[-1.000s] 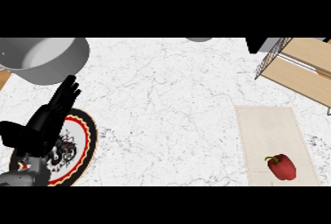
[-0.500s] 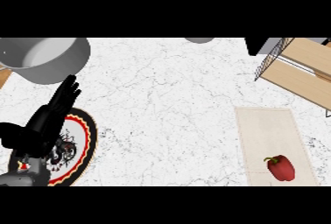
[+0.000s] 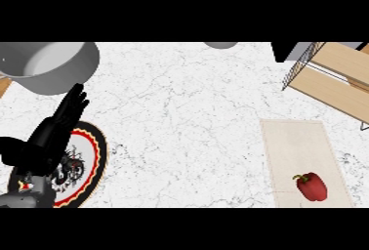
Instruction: Pick the sweet potato from the placemat and place it in the tiered shelf
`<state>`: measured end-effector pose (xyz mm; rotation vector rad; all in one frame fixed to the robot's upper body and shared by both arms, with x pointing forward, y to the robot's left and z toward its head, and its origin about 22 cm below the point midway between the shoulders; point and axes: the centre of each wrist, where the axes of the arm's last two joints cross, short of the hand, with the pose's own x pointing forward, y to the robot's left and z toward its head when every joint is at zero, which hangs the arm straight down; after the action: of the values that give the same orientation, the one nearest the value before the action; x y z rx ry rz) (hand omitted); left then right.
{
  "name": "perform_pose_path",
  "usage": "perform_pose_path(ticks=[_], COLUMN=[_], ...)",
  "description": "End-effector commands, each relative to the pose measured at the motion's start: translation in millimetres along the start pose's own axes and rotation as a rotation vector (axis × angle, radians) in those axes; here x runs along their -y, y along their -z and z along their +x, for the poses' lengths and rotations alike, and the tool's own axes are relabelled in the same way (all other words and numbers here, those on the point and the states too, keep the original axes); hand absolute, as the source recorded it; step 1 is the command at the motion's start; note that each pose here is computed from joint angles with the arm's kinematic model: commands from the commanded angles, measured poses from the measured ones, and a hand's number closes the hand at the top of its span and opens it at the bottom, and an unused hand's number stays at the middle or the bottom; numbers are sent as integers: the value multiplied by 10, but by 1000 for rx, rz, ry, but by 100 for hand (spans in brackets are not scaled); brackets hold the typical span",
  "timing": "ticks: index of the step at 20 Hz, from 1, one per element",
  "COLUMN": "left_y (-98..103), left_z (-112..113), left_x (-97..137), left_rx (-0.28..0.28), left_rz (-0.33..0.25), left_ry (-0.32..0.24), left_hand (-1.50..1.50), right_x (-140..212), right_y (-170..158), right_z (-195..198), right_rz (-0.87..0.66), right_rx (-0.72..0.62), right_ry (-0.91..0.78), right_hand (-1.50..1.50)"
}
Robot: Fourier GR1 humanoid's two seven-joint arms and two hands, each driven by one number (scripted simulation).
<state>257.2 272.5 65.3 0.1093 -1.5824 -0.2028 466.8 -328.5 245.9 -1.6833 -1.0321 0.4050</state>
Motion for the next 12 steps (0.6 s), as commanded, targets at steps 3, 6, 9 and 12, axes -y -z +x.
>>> perform_pose_path(ticks=[3, 6, 9, 12], left_y=[2, 22, -64, -80], left_z=[-83, -85, -186, -124], left_x=[20, -2, -63, -142], left_rx=[-12, -16, -10, -1], left_rz=[-3, 3, 16, 15], left_ry=[-9, 4, 3, -16], left_hand=[0, 0, 0, 0], right_x=[-339, -314, -5, 256], right_y=[16, 30, 161, 261], right_z=[-609, -595, -470, -432], right_rz=[34, 189, 134, 66], right_rx=[-159, -143, -283, -273], right_ry=[-478, -679, -511, -473], right_hand=[150, -150, -150, -150])
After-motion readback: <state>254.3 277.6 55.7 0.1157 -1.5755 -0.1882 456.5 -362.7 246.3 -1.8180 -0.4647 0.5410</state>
